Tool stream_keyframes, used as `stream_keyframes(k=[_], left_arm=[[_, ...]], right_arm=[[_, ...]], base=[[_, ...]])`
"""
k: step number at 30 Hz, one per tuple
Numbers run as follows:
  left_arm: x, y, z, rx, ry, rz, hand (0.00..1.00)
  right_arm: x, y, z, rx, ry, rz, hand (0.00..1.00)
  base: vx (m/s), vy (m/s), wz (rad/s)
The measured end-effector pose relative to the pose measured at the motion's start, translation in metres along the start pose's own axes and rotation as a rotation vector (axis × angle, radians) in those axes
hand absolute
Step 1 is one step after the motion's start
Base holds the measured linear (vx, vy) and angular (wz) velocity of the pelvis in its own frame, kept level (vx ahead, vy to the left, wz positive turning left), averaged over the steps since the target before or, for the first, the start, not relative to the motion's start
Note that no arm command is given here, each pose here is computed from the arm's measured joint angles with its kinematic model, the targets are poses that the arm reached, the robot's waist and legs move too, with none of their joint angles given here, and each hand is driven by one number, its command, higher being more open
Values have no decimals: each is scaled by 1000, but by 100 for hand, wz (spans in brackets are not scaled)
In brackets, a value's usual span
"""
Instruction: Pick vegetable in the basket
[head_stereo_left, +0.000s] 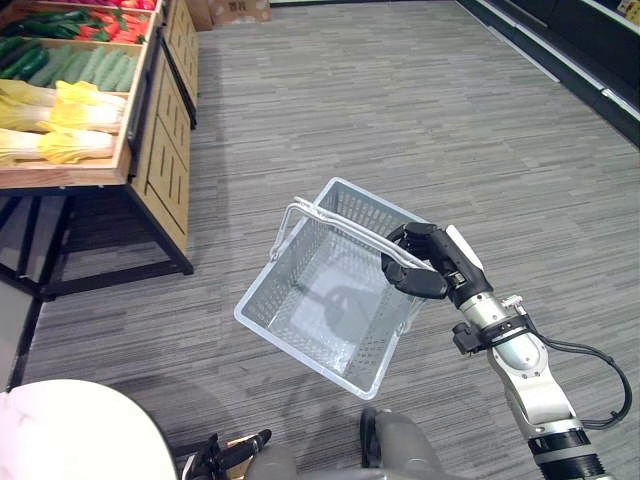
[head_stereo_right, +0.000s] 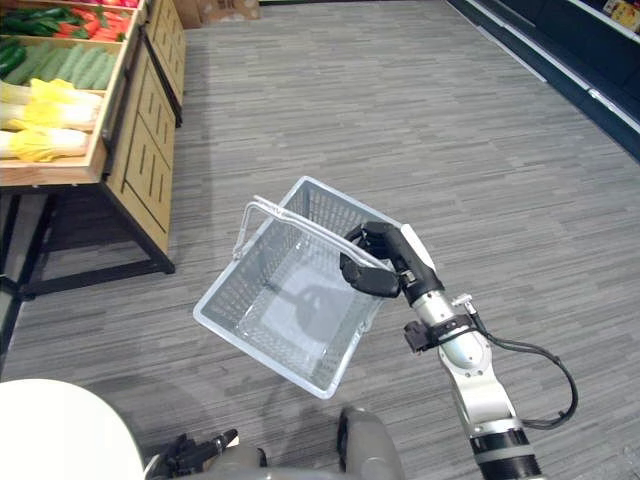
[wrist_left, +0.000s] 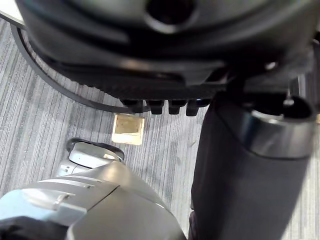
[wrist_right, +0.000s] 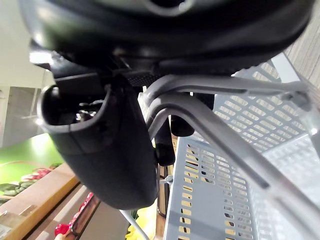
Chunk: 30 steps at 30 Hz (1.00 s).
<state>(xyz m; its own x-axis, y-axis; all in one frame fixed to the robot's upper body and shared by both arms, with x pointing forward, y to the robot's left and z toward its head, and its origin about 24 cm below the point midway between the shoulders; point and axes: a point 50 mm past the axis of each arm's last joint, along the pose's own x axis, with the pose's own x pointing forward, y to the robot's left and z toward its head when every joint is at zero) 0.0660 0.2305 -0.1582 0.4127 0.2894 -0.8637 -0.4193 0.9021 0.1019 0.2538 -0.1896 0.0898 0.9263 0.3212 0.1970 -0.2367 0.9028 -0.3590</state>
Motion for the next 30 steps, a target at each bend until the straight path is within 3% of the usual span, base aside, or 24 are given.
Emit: stream_keyframes(k=[6,14,21,30], left_arm=[[-2,-11,-6,9,11,-27,100],[-3,-9,-5,-84,-9,-21,100],[-3,-5,5,-113,-76,-16,100],[-7,-3,-5,-163,-75,7,100]], right_arm=[[-9,-17,-5,-15,43,-77,0],[-21,-7,-11,33,79,-86,0],[-28,1,-18,72,108,-89,0],[-29,8,-30,70,164,-27,0]], base=[[267,-350,60],[249,-256,25],[344,9,-17],[462,196,-17]])
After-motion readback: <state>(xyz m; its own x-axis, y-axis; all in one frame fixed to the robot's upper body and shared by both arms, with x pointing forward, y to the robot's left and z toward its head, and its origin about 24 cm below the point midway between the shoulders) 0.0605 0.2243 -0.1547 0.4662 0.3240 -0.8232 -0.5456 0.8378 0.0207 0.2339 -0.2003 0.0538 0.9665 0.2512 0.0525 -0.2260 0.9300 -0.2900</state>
